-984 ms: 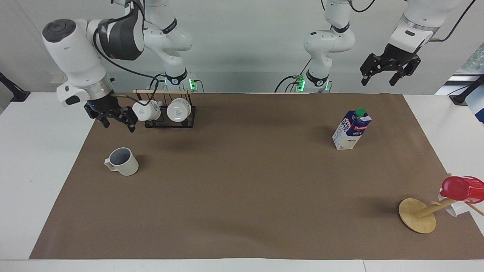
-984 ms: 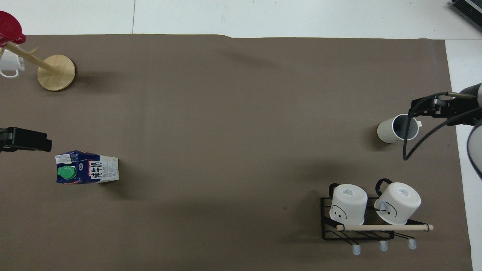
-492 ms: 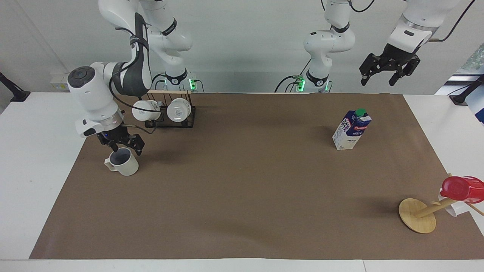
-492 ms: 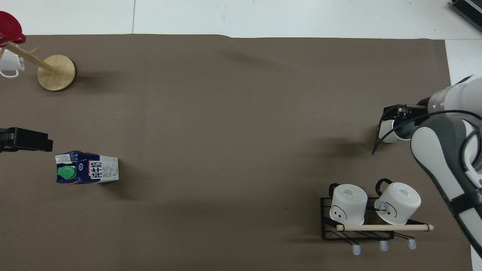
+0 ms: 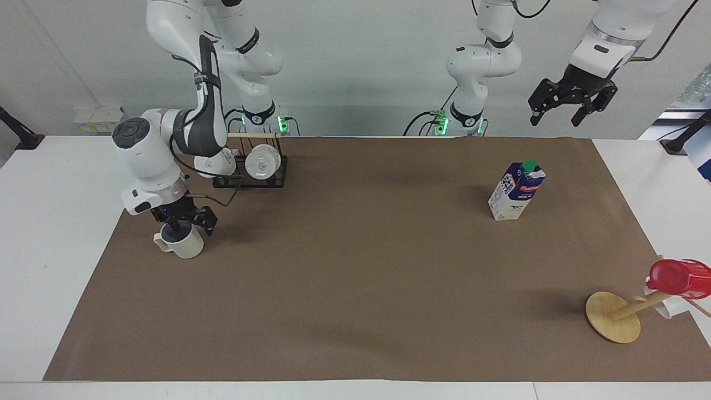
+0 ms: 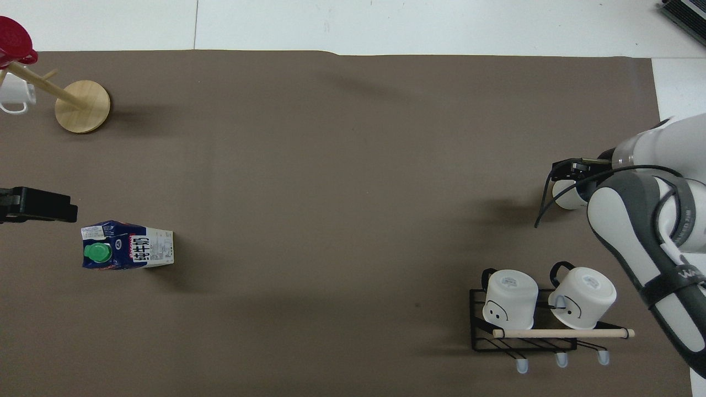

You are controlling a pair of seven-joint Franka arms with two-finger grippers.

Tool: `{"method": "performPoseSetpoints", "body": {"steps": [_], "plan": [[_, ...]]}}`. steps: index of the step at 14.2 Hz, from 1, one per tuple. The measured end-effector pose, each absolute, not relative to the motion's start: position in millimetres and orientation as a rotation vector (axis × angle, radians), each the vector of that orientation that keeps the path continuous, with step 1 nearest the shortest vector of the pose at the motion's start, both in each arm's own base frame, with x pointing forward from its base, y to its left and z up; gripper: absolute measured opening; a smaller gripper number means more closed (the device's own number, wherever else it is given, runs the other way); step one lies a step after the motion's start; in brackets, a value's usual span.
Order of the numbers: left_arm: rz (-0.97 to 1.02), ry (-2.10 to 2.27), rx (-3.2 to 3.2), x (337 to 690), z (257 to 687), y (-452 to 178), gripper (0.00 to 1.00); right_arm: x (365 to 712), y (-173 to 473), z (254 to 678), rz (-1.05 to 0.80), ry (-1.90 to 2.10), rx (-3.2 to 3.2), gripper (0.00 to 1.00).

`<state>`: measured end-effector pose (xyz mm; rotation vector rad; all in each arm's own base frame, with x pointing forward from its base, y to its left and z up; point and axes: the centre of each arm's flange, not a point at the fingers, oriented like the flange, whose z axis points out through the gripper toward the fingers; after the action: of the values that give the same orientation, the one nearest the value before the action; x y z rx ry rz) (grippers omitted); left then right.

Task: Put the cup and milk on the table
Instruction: 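Carry the white mug with the right gripper while the left gripper grasps the carton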

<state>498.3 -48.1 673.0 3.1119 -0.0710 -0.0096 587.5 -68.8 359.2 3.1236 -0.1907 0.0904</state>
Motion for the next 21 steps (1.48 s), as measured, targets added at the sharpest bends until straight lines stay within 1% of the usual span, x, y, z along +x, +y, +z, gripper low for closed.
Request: {"method": "performPoseSetpoints", "body": {"steps": [1,2,4,5,6,9,11,14,16,17,19,21], "plan": [[-0.01,-0.07,3.112,498.3,673.0,-47.9,1.0,588.6,-69.1,354.9,0.093,-0.162,3.122,0.93],[-0.01,-0.07,3.112,498.4,672.8,-47.7,1.0,589.5,-69.1,352.0,0.096,-0.14,3.122,0.82],[-0.006,-0.067,3.112,498.5,670.8,-47.1,1.0,590.1,-69.4,350.8,0.095,-0.101,3.117,0.55],[0.007,-0.065,3.112,498.2,669.4,-46.6,1.0,590.3,-69.5,351.2,0.096,-0.091,3.113,0.45],[0.014,-0.061,3.113,496.4,667.0,-45.8,1.0,590.3,-69.6,351.3,0.096,-0.088,3.111,0.33],[-0.001,-0.059,3.116,489.3,656.4,-43.5,1.0,592.1,-70.0,354.6,0.106,-0.087,3.108,0.04],[0.002,-0.085,3.118,487.3,646.4,-41.6,1.0,597.9,-68.2,366.7,0.141,-0.081,3.105,0.04],[0.005,-0.109,3.12,482.2,628.3,-32.0,1.0,612.3,-40.8,404.6,0.172,-0.043,3.106,0.04],[0.006,-0.114,3.121,479.8,615.3,-27.6,1.0,619.3,12.2,428.1,0.168,-0.079,3.116,0.04],[0.007,-0.111,3.122,479.2,609.6,-26.5,1.0,618.7,45.9,433.3,0.163,-0.103,3.12,0.04],[0.007,-0.108,3.123,479.2,596.4,-25.5,1.0,608.5,115.6,433.9,0.145,-0.154,3.114,0.04],[0.004,-0.108,3.125,480.0,576.6,-24.7,1.0,590.2,183.5,433.6,0.125,-0.184,3.115,0.04]]}}
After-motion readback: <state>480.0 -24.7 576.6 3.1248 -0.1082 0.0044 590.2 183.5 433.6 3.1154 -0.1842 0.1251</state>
